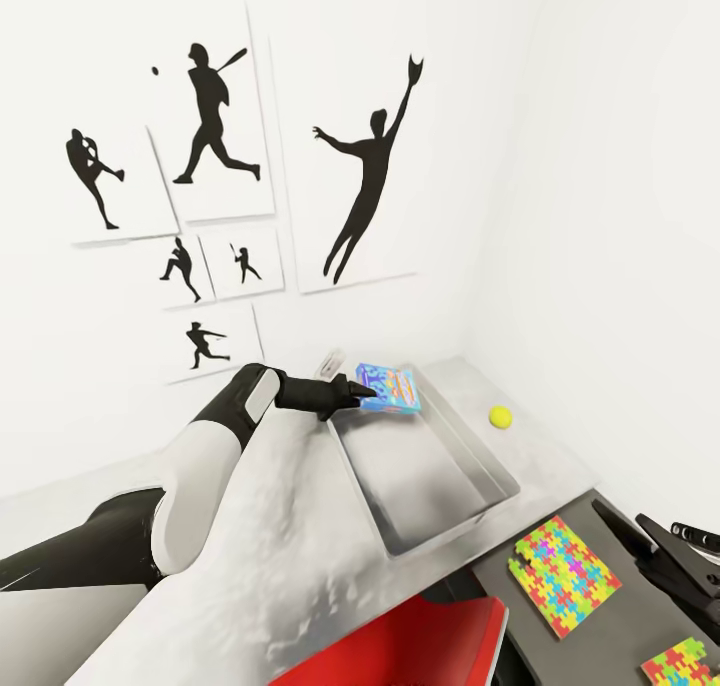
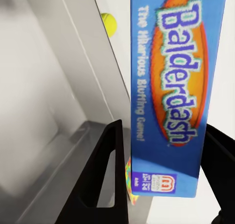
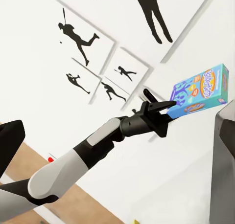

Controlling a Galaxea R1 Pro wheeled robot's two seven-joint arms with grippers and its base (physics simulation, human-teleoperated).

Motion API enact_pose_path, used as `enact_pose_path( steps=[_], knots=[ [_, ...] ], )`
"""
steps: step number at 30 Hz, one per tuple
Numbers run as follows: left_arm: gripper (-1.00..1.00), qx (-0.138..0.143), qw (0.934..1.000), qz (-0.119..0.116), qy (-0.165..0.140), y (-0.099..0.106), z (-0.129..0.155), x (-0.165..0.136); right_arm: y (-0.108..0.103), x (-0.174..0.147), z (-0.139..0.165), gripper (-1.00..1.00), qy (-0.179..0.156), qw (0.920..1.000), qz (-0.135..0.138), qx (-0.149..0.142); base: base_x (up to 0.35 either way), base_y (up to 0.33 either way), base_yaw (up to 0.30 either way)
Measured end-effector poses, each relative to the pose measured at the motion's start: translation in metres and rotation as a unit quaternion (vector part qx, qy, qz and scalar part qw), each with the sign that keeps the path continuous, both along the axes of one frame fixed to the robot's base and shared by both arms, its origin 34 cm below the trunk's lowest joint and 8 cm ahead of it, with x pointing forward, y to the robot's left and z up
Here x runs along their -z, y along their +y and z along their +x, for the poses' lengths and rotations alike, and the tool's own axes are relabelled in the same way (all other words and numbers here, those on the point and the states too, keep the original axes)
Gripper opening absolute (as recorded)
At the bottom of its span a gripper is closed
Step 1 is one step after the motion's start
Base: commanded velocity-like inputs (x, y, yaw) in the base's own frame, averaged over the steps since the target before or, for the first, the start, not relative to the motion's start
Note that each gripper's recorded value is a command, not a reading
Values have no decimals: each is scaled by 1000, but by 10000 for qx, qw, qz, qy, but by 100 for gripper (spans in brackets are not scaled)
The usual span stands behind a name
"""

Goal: Put all the toys in the child's room - the three board games (two on the bed and one on the table), the two jigsaw puzzles on the table, and the tennis ball on the table - inside the toy box on the table in the child's room.

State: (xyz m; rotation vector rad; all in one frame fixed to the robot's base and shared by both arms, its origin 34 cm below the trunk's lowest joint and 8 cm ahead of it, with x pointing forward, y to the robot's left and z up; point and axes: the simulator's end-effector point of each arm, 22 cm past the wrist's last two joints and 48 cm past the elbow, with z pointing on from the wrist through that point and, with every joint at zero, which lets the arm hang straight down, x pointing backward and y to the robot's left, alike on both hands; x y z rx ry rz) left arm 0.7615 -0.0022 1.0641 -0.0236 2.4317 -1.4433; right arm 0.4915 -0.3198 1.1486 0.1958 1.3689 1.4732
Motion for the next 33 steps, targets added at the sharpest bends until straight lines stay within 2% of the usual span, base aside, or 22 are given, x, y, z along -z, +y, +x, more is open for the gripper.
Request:
enact_pose_path(
  steps=[33],
  knots=[
    [-100,2,9994,-25,337,-1,0,39,-1,21,7,100,249,9997,-19,16,0,0,0]
  ],
)
